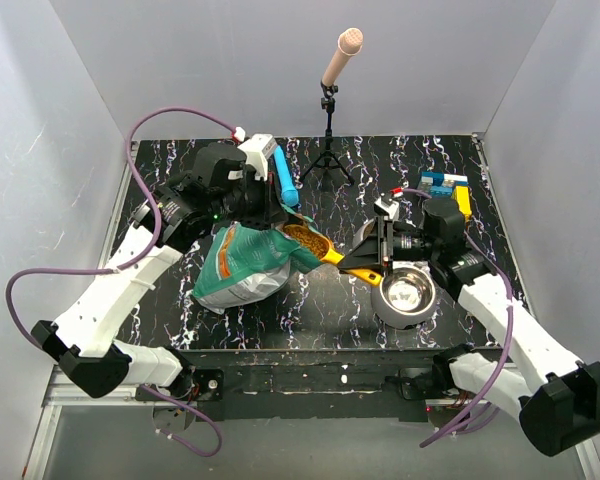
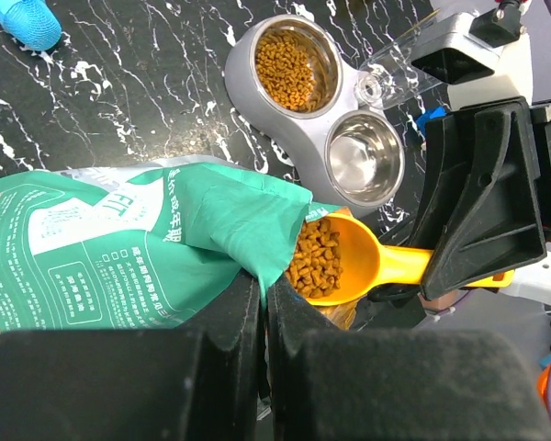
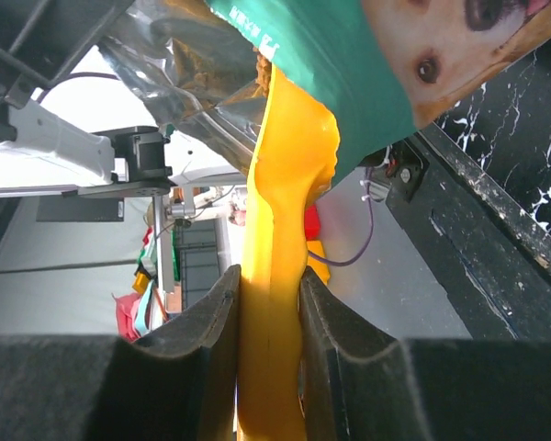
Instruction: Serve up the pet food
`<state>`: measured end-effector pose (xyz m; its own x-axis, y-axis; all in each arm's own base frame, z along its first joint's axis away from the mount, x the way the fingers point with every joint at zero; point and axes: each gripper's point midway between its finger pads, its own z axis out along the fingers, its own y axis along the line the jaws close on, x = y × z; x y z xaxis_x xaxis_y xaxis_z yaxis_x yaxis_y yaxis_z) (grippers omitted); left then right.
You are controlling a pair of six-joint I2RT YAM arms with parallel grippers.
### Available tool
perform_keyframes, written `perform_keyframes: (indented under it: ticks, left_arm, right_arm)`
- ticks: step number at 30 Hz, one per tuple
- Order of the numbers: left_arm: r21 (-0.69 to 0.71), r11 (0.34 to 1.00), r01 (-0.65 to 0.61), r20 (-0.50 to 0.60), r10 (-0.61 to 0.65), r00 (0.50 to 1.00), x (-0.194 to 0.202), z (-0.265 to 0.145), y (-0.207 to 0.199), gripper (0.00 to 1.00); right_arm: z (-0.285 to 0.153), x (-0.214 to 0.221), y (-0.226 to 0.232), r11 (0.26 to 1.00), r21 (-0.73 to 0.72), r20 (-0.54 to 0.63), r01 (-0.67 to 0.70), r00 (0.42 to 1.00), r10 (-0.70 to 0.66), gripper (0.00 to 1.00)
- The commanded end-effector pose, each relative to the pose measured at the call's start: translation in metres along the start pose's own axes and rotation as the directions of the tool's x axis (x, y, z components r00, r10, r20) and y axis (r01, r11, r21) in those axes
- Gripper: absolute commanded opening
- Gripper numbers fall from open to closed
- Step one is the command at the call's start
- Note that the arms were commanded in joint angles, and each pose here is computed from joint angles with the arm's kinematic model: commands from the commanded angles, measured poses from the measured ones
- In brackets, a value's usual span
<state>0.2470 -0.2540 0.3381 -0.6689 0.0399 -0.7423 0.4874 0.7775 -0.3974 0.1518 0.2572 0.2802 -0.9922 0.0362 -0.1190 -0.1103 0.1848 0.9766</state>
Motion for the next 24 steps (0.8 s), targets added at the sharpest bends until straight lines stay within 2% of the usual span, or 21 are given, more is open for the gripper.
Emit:
perform_keyframes:
  ticks: [1, 12, 24]
  left_arm:
    - [0.191, 0.979, -0.064, 0.304, 0.003, 0.953, -0.074, -0.036, -0.049, 0.00]
    - [0.206, 0.976, -0.070, 0.292, 0.006, 0.956, -0.072, -0.030, -0.051, 0.00]
    - [0.227, 0.972, -0.064, 0.286, -0.004, 0.958, -0.071, -0.030, -0.055, 0.00]
  right_arm:
    - [-0.012, 0.000, 0.004, 0.998, -0.066, 0.043, -0.001, 0.999, 0.003, 0.01]
    - [-0.035, 0.010, 0.009, 0.994, -0.108, 0.106, 0.008, 0.994, 0.004, 0.01]
    - [-0.041, 0.018, 0.007, 0.994, -0.112, 0.109, -0.001, 0.994, 0.014, 0.01]
